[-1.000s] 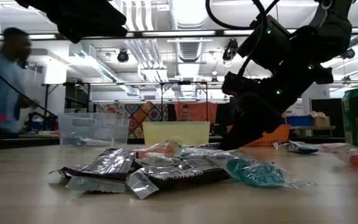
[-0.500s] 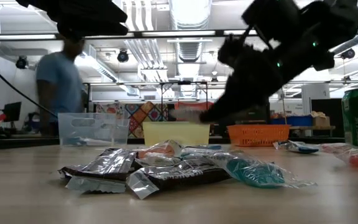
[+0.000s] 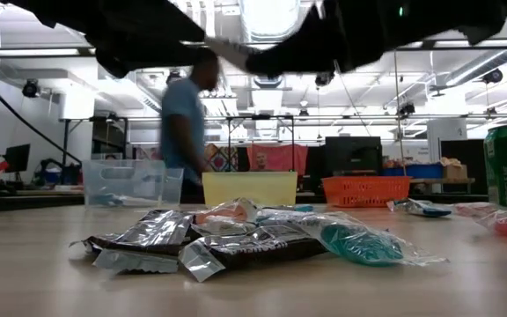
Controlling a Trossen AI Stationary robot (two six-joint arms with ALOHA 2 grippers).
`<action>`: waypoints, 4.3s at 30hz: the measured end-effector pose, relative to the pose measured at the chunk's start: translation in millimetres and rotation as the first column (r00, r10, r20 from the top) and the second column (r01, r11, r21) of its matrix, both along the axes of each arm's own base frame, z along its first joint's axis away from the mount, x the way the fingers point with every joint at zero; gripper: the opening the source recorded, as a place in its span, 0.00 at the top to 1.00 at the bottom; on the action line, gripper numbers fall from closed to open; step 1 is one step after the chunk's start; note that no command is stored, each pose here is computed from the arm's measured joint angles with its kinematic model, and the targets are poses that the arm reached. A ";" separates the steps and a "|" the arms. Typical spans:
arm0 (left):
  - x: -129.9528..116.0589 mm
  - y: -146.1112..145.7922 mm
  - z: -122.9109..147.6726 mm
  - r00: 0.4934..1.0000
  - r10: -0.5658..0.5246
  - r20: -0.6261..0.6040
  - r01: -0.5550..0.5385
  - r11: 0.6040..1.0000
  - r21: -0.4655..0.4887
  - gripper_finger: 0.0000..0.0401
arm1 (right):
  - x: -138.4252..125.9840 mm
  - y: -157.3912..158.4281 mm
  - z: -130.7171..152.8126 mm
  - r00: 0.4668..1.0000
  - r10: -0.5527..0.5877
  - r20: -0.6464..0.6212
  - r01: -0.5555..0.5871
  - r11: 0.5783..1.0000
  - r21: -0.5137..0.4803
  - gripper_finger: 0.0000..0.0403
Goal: Sort candy
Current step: Put the white chocolate into the transparent bin, then put the orange gummy into the yellow bin
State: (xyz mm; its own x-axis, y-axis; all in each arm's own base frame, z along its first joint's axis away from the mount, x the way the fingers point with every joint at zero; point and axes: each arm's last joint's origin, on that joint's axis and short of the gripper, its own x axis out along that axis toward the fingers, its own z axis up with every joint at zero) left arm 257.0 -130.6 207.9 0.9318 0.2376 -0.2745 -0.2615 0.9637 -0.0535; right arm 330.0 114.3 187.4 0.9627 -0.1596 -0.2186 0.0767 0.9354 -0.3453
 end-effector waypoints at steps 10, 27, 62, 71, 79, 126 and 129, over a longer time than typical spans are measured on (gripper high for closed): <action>9.2 -5.4 3.2 0.994 -0.057 0.097 0.058 0.998 -0.010 0.46 | 6.7 6.2 11.6 1.000 0.021 -0.012 -0.022 0.998 -0.065 0.94; 12.8 1.3 3.4 0.994 -0.037 0.100 0.038 0.999 -0.006 0.94 | 7.0 3.6 10.9 1.000 -0.026 -0.005 0.026 1.000 -0.002 0.80; -88.5 260.6 7.0 0.588 0.571 -0.573 -0.670 0.741 0.050 0.90 | 3.9 -5.8 17.4 0.904 -0.416 0.096 0.392 0.898 0.198 0.48; -81.0 265.9 -4.9 0.566 0.554 -0.610 -0.665 0.745 0.059 0.73 | 5.1 -5.8 17.0 0.922 -0.377 0.089 0.349 0.908 0.230 0.48; -81.3 254.0 5.3 0.608 0.546 -0.576 -0.646 0.762 0.041 0.66 | 5.9 -5.7 13.6 0.940 -0.335 0.059 0.297 0.893 0.339 0.48; -42.8 34.3 47.4 0.988 -0.046 -0.145 0.057 0.996 0.070 0.66 | 70.6 47.0 -66.6 0.851 0.055 -0.522 0.159 0.921 0.357 0.63; -43.5 33.8 45.8 0.988 -0.046 -0.149 0.056 0.997 0.061 0.66 | 70.8 47.5 -63.4 0.848 0.068 -0.526 0.152 0.919 0.364 0.70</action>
State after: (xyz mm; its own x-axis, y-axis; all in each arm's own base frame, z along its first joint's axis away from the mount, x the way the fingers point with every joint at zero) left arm 213.5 -96.8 253.6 0.8936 0.2124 -0.3955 -0.2122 0.9762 0.0449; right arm 400.8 161.7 124.0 0.6809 0.0037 -0.7324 0.0315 0.9989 0.0343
